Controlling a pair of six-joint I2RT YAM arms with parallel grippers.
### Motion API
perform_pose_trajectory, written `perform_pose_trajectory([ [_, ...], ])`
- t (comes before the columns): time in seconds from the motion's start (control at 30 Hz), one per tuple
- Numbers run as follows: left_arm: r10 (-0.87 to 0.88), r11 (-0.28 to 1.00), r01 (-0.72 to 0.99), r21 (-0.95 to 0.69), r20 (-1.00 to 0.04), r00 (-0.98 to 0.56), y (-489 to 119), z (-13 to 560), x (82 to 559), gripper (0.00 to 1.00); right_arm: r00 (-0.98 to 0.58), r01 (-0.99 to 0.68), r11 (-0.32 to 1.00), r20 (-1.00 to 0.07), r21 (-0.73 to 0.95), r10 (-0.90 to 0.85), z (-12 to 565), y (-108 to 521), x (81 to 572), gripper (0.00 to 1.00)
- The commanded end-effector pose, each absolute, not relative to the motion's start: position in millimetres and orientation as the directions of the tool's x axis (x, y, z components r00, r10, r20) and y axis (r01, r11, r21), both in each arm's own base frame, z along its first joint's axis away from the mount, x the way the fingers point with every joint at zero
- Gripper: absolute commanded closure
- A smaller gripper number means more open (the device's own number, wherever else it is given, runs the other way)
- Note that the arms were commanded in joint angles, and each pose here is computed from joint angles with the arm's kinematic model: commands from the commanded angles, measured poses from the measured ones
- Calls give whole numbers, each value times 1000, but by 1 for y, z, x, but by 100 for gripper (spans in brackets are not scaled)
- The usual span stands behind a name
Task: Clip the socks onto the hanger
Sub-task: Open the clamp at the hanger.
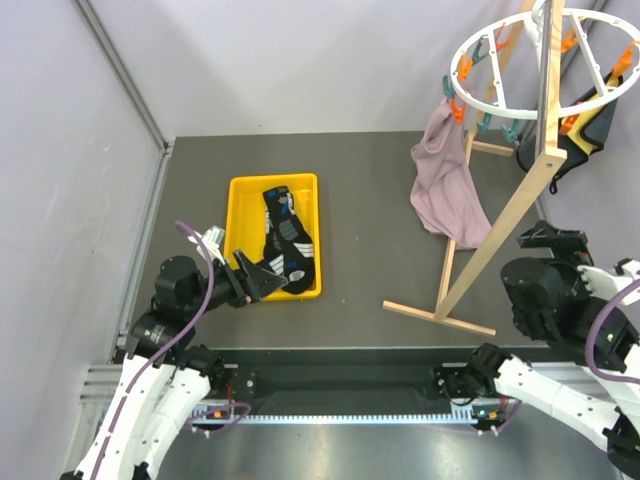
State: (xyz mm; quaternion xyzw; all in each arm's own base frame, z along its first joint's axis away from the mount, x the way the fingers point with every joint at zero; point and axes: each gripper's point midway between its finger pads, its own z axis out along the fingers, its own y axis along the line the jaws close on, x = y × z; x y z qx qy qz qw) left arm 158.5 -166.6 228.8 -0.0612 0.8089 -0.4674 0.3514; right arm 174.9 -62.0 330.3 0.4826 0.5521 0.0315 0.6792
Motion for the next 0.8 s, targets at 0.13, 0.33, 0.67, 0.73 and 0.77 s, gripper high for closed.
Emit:
perform_pose_trajectory([
  [0.13,-438,548,272,-791,-548,-712,-166,247,161,19,368,617,634,-883,466,291,381,-94,155,6],
  [0.33,-433,522,288,-803,-540,-722,-172,250,164,19,-60,374,861,-918,344,392,337,-16,181,5],
  [0.67,-425,513,315,-799,-555,-715,-173,256,161,25,-372,334,872,-800,358,471,254,-3,137,2],
  [0.73,-426,510,320,-798,-558,-713,-173,257,161,30,-322,372,844,-800,386,507,257,-19,131,3],
  [0.77,-423,508,322,-799,-557,-715,-174,256,161,33,-303,361,839,-799,408,519,262,-23,128,4],
])
